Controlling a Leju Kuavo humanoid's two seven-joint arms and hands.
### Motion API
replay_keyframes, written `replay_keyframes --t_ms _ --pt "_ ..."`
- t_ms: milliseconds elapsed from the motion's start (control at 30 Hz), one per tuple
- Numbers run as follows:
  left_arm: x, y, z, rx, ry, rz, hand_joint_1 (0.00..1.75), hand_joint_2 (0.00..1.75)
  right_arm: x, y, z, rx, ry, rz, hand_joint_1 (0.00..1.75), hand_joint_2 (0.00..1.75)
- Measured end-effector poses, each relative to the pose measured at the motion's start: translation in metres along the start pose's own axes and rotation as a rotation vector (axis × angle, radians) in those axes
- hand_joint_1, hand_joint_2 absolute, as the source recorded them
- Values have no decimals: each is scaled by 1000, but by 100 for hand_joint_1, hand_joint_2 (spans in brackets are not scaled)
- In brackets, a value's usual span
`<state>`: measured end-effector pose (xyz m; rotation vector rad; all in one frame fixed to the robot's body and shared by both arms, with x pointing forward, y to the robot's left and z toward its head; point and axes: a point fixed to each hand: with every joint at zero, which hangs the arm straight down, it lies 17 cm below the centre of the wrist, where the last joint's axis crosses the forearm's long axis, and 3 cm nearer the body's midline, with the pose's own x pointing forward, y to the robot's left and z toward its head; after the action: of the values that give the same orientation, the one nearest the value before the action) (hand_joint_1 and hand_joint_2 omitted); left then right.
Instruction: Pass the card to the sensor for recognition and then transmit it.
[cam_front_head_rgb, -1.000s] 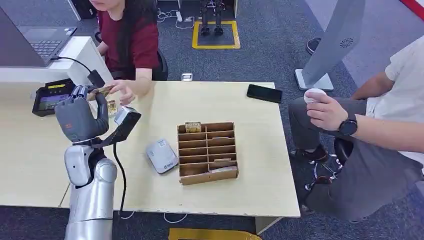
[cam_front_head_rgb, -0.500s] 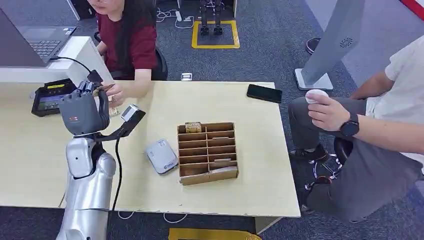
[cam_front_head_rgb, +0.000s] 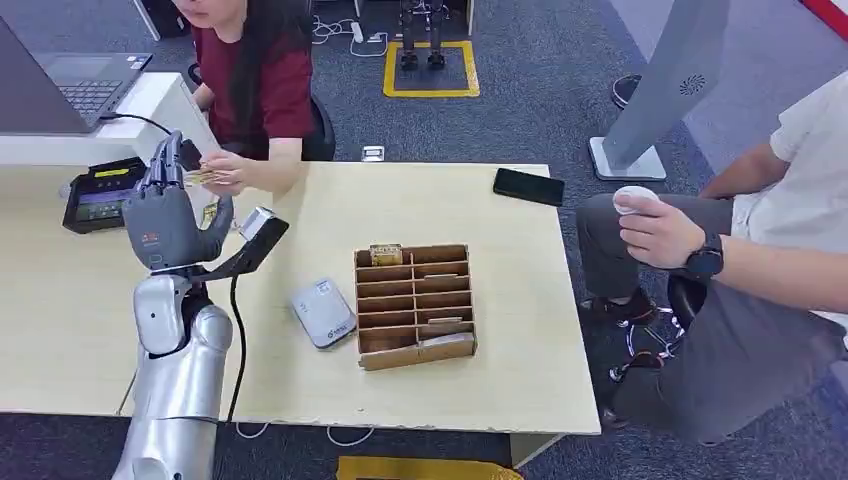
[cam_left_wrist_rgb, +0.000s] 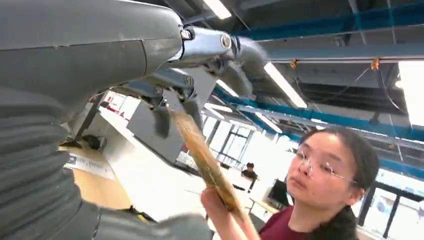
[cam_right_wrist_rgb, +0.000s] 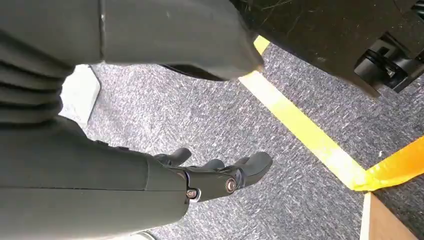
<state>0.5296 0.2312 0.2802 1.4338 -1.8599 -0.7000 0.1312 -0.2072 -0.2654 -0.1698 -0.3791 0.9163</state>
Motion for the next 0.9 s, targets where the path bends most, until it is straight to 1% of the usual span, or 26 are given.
replay_keyframes --t_ms 500,600,667,700,767,833,900 --pt "0 -2 0 -12 2 2 0 175 2 -3 -1 -4 -3 0 0 175" --pt "0 -11 3 -55 18 77 0 175 3 -4 -1 -9 -4 -6 0 175" --pt "12 -30 17 -163 35 294 0 175 3 -5 -1 -13 -6 -28 0 175" --pt "20 -40 30 -226 36 411 0 175 3 -5 -1 -17 -6 -43 0 175" --pt "48 -47 63 -323 -13 598 0 175 -1 -4 -1 -22 0 -75 0 175" --pt "76 -43 97 -377 -76 700 0 175 -8 -3 0 -24 17 -105 0 175" --pt "104 -38 133 -429 -135 742 0 175 -15 -3 0 -25 43 -132 0 175"
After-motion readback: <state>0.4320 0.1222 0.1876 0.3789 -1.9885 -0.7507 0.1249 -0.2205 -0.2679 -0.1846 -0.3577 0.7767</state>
